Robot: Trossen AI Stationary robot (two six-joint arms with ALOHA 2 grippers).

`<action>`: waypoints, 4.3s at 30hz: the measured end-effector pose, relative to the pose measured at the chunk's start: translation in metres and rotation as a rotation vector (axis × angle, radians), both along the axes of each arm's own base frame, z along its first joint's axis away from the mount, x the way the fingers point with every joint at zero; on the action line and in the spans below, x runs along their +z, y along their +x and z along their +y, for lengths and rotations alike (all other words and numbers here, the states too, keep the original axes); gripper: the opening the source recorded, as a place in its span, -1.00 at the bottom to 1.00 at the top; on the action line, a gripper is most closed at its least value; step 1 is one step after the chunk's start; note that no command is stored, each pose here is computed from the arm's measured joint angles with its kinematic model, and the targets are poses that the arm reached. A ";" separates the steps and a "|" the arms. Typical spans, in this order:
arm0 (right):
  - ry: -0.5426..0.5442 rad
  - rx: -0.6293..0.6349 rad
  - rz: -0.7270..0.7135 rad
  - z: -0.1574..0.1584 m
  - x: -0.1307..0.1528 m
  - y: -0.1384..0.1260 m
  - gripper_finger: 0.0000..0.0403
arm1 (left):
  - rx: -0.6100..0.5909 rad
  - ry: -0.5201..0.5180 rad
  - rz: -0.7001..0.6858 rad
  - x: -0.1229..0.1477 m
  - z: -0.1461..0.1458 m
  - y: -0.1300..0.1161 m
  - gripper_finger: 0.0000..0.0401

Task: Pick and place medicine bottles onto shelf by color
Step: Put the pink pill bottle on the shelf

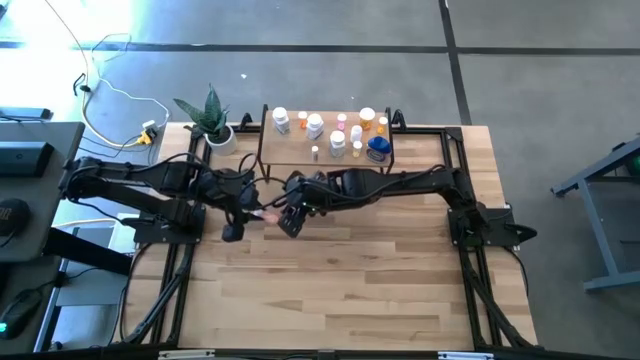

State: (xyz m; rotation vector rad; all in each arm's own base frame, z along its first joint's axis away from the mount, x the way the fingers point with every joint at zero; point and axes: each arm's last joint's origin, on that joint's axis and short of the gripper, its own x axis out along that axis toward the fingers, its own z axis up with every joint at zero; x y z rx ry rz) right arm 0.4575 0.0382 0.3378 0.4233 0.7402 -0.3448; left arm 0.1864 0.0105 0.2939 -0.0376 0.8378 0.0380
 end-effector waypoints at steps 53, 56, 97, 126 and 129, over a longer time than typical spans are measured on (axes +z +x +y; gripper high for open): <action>-0.120 -0.140 0.064 -0.059 0.017 -0.020 0.11 | 0.355 0.163 0.331 0.107 0.139 0.015 -0.46; -0.156 -0.143 0.048 -0.065 0.032 -0.031 0.11 | 0.335 0.124 0.339 0.101 0.143 0.022 -0.46; -0.409 -0.210 0.199 -0.110 0.079 -0.096 0.11 | 0.398 0.014 0.622 0.033 0.182 0.067 -0.46; -0.414 -0.205 0.204 -0.110 0.078 -0.096 0.11 | 0.255 0.056 0.631 0.033 0.180 0.068 -0.39; -0.413 -0.204 0.203 -0.110 0.078 -0.096 0.11 | 0.258 0.062 0.627 0.033 0.181 0.069 -0.30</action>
